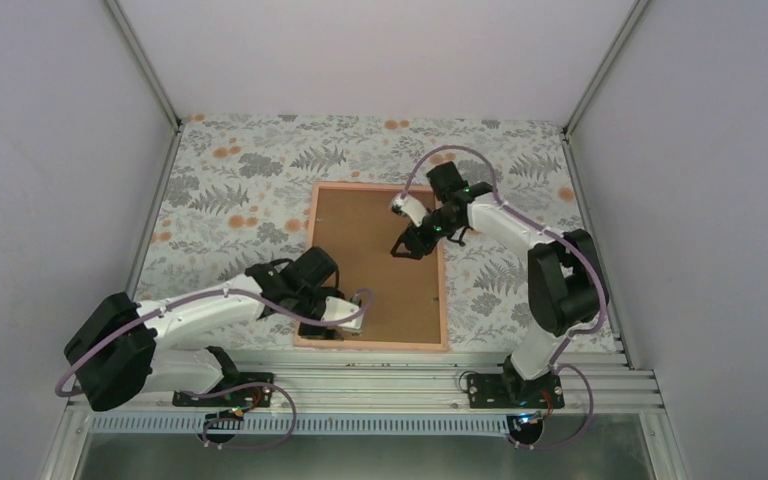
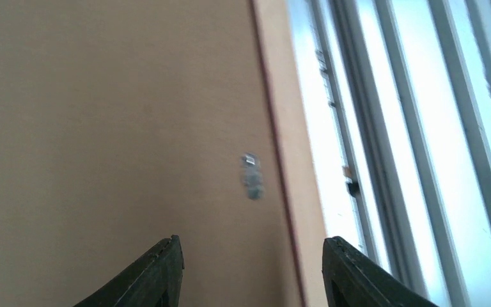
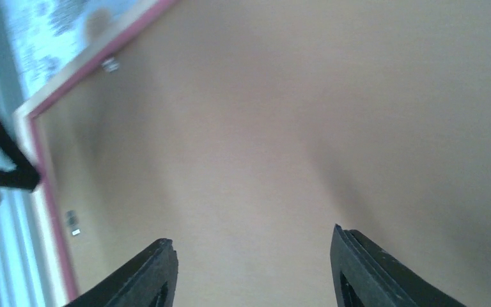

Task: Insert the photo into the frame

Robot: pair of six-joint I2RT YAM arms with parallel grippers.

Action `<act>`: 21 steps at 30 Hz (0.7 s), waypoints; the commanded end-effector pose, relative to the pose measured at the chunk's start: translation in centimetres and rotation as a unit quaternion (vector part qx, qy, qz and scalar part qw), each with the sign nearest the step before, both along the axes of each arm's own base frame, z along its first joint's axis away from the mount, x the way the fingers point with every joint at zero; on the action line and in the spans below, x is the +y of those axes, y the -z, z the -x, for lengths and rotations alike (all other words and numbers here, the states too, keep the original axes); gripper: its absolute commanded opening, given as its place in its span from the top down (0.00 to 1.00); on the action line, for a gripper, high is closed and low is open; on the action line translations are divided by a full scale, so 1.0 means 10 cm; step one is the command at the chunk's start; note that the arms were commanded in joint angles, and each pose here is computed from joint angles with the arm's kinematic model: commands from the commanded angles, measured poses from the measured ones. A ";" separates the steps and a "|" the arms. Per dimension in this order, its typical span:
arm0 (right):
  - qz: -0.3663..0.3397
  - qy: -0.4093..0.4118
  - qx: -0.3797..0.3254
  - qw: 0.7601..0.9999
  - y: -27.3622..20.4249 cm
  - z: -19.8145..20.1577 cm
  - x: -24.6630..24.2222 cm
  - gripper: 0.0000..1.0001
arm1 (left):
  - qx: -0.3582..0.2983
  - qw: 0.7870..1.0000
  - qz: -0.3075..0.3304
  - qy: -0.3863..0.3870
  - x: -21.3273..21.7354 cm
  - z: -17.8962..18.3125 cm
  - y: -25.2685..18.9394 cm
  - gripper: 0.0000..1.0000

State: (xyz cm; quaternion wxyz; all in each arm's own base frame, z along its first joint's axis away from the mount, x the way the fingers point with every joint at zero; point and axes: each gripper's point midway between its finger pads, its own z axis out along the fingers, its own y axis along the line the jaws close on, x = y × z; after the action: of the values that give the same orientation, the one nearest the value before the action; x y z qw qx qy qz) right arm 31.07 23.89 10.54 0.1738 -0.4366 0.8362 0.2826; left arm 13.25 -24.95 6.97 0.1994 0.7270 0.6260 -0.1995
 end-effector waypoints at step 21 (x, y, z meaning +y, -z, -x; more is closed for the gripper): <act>0.063 -0.212 0.146 0.964 0.95 1.44 0.47 0.75 | -0.089 0.996 -0.026 0.017 -0.09 0.09 0.40 0.44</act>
State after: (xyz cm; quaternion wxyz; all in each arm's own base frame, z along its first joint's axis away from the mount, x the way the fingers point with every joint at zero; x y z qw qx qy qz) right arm 16.93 30.04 3.83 -0.0191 -0.5533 0.7474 0.3672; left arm 11.33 -24.65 2.48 0.2058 0.7608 0.6017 -0.1294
